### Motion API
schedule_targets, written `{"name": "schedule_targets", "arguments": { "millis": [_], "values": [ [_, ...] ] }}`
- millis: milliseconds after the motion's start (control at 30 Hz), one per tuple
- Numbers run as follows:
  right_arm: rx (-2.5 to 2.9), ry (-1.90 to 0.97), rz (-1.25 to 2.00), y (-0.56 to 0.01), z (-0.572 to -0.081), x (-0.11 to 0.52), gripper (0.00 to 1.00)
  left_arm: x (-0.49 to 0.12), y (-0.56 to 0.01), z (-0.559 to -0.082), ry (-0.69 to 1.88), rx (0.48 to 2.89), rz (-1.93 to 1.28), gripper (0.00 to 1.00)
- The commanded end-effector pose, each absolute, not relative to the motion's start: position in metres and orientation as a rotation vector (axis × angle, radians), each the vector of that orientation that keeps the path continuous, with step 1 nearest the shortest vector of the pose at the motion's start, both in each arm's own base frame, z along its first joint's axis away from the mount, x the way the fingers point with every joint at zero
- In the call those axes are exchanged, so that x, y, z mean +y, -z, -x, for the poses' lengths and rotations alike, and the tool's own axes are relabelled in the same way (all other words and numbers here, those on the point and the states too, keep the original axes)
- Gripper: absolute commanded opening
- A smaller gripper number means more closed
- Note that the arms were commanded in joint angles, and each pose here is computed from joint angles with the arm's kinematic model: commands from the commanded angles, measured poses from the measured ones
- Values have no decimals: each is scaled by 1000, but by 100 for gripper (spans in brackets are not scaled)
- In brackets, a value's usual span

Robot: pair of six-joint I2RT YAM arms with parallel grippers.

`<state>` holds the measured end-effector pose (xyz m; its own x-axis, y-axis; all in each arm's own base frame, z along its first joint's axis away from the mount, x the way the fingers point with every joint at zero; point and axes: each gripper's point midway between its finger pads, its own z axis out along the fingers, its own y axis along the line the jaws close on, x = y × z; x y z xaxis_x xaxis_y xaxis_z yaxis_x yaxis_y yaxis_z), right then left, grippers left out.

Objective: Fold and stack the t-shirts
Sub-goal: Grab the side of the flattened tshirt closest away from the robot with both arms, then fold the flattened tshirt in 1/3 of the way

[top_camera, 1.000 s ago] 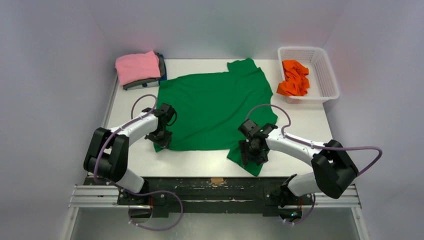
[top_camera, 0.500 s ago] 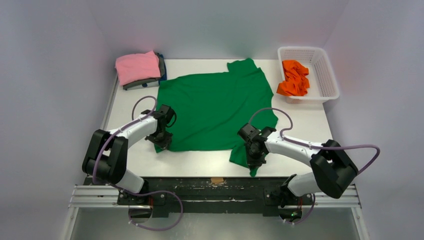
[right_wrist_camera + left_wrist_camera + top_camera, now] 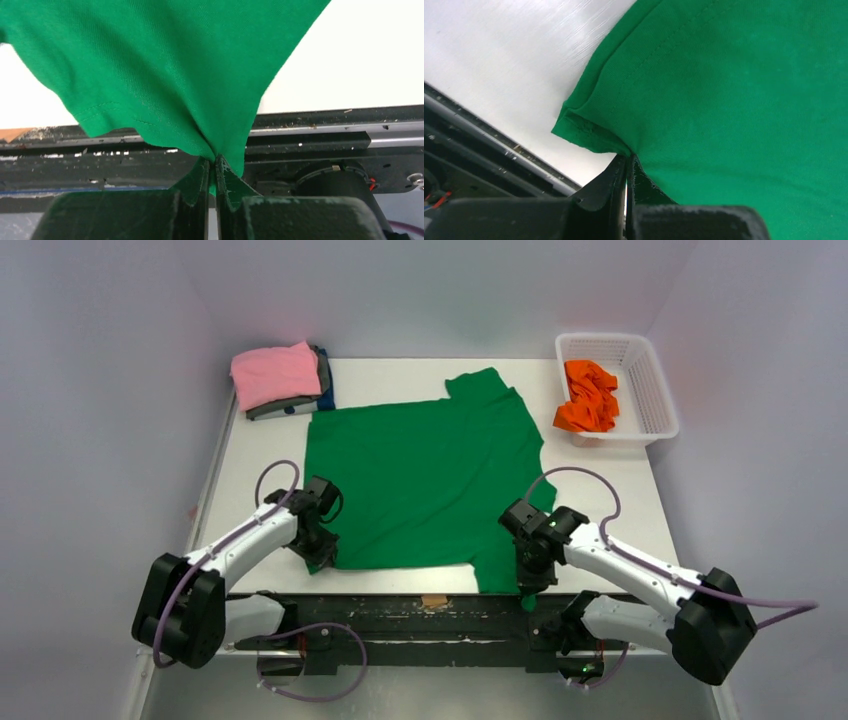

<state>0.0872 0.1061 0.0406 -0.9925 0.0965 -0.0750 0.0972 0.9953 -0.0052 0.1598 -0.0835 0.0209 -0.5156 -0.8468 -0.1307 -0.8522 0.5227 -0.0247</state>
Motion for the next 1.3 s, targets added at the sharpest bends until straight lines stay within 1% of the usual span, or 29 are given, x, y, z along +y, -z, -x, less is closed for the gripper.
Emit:
{"name": "schedule_targets", "arguments": {
  "millis": [0, 100, 233, 333, 567, 767, 1000, 1200, 1267],
  "values": [
    [3069, -66, -133, -56, -75, 105, 0, -79, -32, -137, -81, 2679, 1428, 0],
    [3005, -160, -120, -66, -92, 121, 0, -82, -40, -147, -20, 2639, 1425, 0],
    [2891, -66, -12, -92, -133, 125, 0, -92, -56, -167, 62, 2606, 1417, 0],
    [2790, -110, 10, -115, -165, 137, 0, -91, -66, -178, 63, 2566, 1423, 0],
    [2639, -167, -62, -160, -229, 138, 0, -87, -84, -204, 82, 2511, 1424, 0],
    [2535, -174, -81, -192, -271, 140, 0, -88, -87, -230, 160, 2513, 1449, 0],
    [2522, -161, -120, -198, -306, 134, 0, -86, -99, -266, 174, 2520, 1431, 0],
    [2526, -185, -136, -196, -337, 136, 0, -75, -100, -280, 70, 2524, 1450, 0],
    [2544, -171, -126, -193, -347, 136, 0, -74, -99, -290, 75, 2521, 1456, 0]
  ]
}}
